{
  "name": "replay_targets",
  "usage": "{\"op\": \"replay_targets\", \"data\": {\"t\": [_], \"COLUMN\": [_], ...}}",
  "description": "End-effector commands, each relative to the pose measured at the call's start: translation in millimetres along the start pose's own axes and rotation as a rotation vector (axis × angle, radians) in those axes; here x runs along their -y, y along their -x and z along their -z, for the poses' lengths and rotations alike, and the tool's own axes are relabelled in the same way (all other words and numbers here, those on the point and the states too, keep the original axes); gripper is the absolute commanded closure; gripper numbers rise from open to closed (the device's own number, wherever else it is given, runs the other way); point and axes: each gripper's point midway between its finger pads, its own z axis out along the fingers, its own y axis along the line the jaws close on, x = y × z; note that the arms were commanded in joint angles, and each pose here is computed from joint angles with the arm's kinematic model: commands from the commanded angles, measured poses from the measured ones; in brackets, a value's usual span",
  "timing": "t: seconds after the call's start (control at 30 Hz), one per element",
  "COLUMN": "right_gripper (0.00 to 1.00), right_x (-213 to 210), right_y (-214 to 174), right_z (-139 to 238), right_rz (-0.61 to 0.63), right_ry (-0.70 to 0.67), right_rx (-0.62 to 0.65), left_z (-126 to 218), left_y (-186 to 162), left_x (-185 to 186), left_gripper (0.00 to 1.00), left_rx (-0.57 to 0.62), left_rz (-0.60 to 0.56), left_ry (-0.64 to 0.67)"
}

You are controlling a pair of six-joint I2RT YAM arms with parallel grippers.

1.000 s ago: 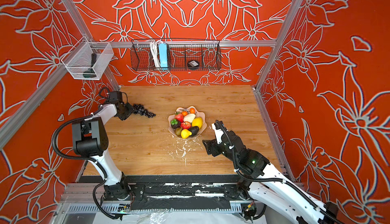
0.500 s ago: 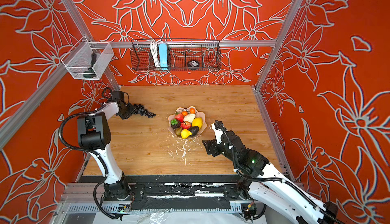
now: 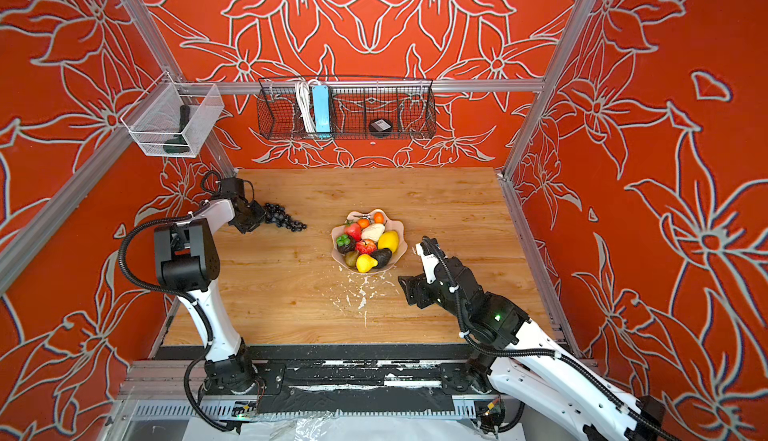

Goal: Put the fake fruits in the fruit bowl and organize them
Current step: 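Move the left gripper over the dark grapes and lower onto the stem, then close the left gripper on the grape stem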

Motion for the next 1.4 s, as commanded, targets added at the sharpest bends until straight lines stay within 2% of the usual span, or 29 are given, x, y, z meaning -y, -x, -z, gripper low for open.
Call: {"op": "replay_targets", "data": {"t": [0.0, 0.17, 0.43, 0.57, 0.63, 0.7, 1.03, 1.17, 1.27, 1.37], "right_gripper": [0.2, 0.2, 0.2, 0.2, 0.2, 0.2, 0.2, 0.2, 0.2, 0.2], "right_x": [-1, 0, 0, -1, -1, -1, 0, 0, 0, 0], "right_y": [-4, -5, -6, -5, -6, -5, -7, -7, -8, -7], "right_z": [-1, -1, -2, -3, -3, -3, -3, -3, -4, -3], "right_rz": [-0.007, -0.007, -0.006, -0.004, -0.004, -0.004, -0.003, -0.005, -0.004, -0.003], "right_ry": [0.004, 0.003, 0.003, 0.003, 0.003, 0.004, 0.0, -0.002, 0.001, 0.0], "right_rx": [-0.017, -0.022, -0.024, -0.026, -0.026, -0.026, -0.031, -0.034, -0.035, -0.035], "left_z": [-10, -12, -12, -9, -11, -14, -25, -16, -12, 5], "left_y": [-3, -1, 5, 11, 10, 9, 2, 9, 12, 23], "left_x": [0, 3, 11, 18, 19, 17, 15, 18, 23, 29], "left_gripper": [0.72, 0.72, 0.86, 0.87, 0.87, 0.81, 0.8, 0.7, 0.71, 0.72], "left_rx": [-0.029, -0.036, -0.026, -0.012, -0.024, -0.033, -0.074, -0.036, -0.033, 0.036], "left_rz": [0.009, 0.011, 0.025, 0.025, 0.024, 0.033, 0.052, 0.045, 0.049, 0.054], "left_ry": [-0.004, -0.013, -0.042, -0.066, -0.064, -0.06, -0.052, -0.065, -0.087, -0.133]}}
